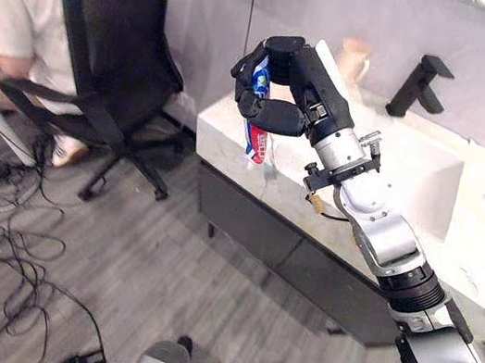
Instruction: Organize the bathroom.
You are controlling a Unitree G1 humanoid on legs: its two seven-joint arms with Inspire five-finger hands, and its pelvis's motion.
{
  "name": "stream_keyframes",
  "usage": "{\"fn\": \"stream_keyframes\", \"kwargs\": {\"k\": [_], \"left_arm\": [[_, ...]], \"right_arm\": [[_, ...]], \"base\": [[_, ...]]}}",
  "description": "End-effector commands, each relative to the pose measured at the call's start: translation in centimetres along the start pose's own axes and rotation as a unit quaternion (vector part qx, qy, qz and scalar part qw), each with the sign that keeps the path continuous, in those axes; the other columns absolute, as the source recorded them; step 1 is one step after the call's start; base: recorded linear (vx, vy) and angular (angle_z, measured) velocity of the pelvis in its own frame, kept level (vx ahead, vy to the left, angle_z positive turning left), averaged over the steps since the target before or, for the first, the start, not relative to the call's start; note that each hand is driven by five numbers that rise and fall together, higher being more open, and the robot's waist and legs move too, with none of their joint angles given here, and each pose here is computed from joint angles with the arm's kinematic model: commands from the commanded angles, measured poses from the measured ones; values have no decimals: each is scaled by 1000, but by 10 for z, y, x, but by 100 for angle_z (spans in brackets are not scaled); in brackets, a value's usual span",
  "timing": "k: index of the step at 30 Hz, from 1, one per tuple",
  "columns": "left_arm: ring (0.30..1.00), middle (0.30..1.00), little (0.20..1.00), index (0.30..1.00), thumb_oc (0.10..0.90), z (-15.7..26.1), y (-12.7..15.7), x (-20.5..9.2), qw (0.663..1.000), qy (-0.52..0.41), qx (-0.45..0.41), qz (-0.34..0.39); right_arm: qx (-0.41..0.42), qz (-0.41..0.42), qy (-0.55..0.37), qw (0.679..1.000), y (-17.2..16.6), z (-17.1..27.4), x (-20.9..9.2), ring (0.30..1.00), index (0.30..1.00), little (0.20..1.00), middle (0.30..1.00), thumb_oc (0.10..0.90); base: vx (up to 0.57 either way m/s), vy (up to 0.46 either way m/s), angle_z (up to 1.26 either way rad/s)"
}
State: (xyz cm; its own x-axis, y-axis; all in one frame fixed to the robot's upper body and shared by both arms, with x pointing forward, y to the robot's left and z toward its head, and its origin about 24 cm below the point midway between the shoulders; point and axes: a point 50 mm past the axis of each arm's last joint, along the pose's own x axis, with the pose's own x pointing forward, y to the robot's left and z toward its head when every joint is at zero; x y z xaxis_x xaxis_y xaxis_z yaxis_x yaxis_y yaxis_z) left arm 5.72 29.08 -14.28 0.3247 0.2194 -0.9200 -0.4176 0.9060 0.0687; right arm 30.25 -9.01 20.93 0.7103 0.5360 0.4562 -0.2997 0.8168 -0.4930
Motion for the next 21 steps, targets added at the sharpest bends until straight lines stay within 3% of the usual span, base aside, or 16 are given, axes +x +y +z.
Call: {"fn": "stream_keyframes", "kwargs": {"k": [1,13,21], "left_arm": [[900,900,900,900,800,-15,4,-4,999,28,43,-19],[900,900,900,900,800,-24,3,-4,999,34,13,-13],[900,900,900,900,800,-23,4,-3,999,30,-19,-4]], "right_arm": [[-61,-91,-160,981,-53,69,15,300,300,300,300,400],[-64,-132,-191,970,-72,81,15,300,300,300,300,400],[-104,-156,-237,953,-76,99,34,300,300,300,300,400]], "base": [[198,-123,134],[66,6,18],[45,14,3]]}}
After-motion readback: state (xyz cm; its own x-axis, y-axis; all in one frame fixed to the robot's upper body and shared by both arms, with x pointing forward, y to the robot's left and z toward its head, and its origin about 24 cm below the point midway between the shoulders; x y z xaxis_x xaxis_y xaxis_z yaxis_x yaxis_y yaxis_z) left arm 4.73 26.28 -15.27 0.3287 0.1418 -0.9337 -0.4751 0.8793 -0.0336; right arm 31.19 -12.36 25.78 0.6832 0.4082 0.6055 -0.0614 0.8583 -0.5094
